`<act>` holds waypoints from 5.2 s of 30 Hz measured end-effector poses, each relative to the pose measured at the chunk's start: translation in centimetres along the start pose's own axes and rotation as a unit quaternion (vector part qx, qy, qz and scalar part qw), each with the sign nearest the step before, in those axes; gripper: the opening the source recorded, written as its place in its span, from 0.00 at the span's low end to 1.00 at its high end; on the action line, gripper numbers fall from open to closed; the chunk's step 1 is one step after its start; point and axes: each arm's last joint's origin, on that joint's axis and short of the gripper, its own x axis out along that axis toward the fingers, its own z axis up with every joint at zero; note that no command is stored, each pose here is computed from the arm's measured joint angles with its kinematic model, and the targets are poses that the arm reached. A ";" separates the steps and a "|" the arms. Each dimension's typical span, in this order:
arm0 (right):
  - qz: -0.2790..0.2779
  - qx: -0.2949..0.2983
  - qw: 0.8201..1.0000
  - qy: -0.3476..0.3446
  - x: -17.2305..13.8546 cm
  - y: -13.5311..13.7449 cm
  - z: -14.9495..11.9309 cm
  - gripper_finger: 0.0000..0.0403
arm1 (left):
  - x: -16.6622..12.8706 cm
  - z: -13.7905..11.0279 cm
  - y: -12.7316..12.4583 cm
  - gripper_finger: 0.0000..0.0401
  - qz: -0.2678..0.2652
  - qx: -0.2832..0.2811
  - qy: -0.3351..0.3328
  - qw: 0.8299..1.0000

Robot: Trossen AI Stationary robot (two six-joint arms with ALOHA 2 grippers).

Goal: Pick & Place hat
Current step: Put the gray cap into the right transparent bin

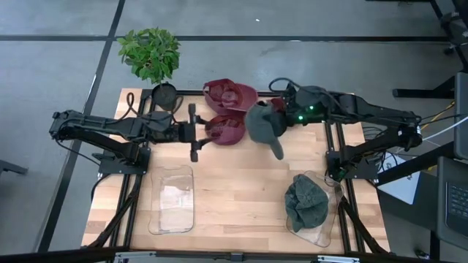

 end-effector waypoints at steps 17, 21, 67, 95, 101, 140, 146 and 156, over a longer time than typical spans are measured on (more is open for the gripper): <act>0.138 -0.003 0.989 -0.049 -0.2 1.9 1.6 0.01 | 3.5 0.1 -0.7 0.71 0.064 0.025 -0.022 0.997; 0.149 -0.003 0.988 -0.047 -0.2 2.0 1.6 0.01 | 4.8 -0.3 -1.3 0.71 0.079 0.072 -0.017 0.994; 0.178 -0.009 0.984 0.010 -0.2 2.4 0.7 0.07 | 4.5 -1.1 -1.4 0.06 -0.054 -0.074 -0.019 0.996; 0.071 -0.059 0.996 -0.021 0.6 1.1 0.1 0.40 | 0.4 -4.6 1.4 0.06 -0.274 -0.566 0.226 0.744; 0.063 -0.062 0.996 -0.003 2.0 1.3 -0.4 0.40 | 0.9 -5.6 1.9 0.06 -0.250 -0.634 0.268 0.680; -0.051 -0.329 0.936 -0.113 3.9 4.6 -0.8 0.47 | 2.2 -2.2 6.5 0.07 -0.051 -0.768 -0.042 0.637; -0.038 -0.328 0.938 -0.102 4.5 3.3 0.4 0.63 | 2.2 -1.9 6.3 0.07 -0.005 -0.777 -0.074 0.626; -0.001 -0.382 0.922 -0.069 8.2 3.1 0.1 0.82 | 2.3 -0.9 5.3 0.07 0.018 -0.785 -0.113 0.609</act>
